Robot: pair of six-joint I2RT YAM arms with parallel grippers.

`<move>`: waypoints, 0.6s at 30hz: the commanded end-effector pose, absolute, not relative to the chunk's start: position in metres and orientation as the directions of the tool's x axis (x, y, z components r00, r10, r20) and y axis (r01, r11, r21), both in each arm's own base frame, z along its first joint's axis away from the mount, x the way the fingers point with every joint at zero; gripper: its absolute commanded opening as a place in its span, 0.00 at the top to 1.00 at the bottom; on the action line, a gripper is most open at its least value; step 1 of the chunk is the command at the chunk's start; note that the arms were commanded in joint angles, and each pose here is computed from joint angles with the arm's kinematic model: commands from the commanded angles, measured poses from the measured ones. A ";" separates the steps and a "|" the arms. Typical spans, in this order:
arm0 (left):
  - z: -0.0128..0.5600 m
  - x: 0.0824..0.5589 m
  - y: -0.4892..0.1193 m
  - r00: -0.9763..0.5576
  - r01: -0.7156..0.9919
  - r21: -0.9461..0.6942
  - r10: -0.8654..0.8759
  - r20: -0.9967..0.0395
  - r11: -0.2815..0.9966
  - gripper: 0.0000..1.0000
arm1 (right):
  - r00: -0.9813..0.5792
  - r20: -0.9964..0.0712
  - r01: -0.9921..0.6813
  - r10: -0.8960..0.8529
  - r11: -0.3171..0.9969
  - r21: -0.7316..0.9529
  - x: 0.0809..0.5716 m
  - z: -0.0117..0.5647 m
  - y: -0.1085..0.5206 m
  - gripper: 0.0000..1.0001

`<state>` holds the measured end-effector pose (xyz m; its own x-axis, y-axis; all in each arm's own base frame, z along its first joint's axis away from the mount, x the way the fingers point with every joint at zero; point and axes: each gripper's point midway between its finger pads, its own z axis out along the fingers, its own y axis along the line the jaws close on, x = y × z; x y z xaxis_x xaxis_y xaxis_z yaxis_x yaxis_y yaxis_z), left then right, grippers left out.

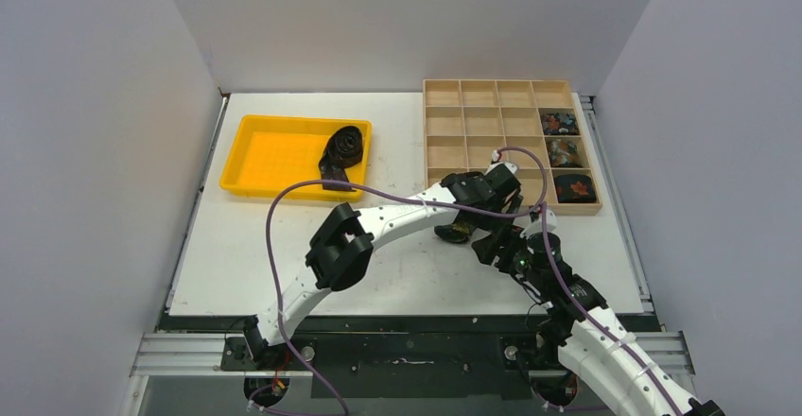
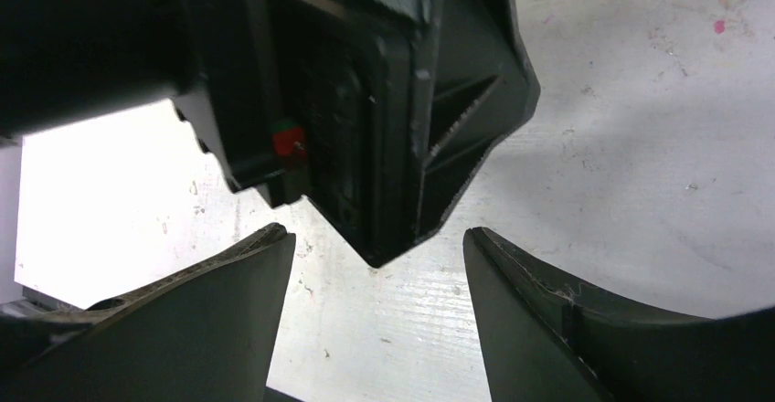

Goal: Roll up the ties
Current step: Roll the tie at the center of the board.

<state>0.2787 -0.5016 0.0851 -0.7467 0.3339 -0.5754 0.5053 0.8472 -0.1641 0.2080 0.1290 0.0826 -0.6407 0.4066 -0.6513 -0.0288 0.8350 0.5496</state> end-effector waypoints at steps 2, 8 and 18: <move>0.137 0.283 -0.509 -0.715 0.515 -0.253 0.248 -0.653 0.819 0.16 | -0.576 -0.702 -0.108 0.419 0.812 0.573 0.221 0.121 0.137 0.31; 0.163 0.280 -0.501 -0.699 0.518 -0.271 0.219 -0.681 0.811 0.15 | -0.570 -0.707 -0.126 0.419 0.806 0.579 0.221 0.129 0.139 0.31; 0.216 0.280 -0.477 -0.651 0.514 -0.265 0.170 -0.740 0.816 0.14 | -0.578 -0.705 -0.142 0.410 0.800 0.582 0.223 0.133 0.144 0.30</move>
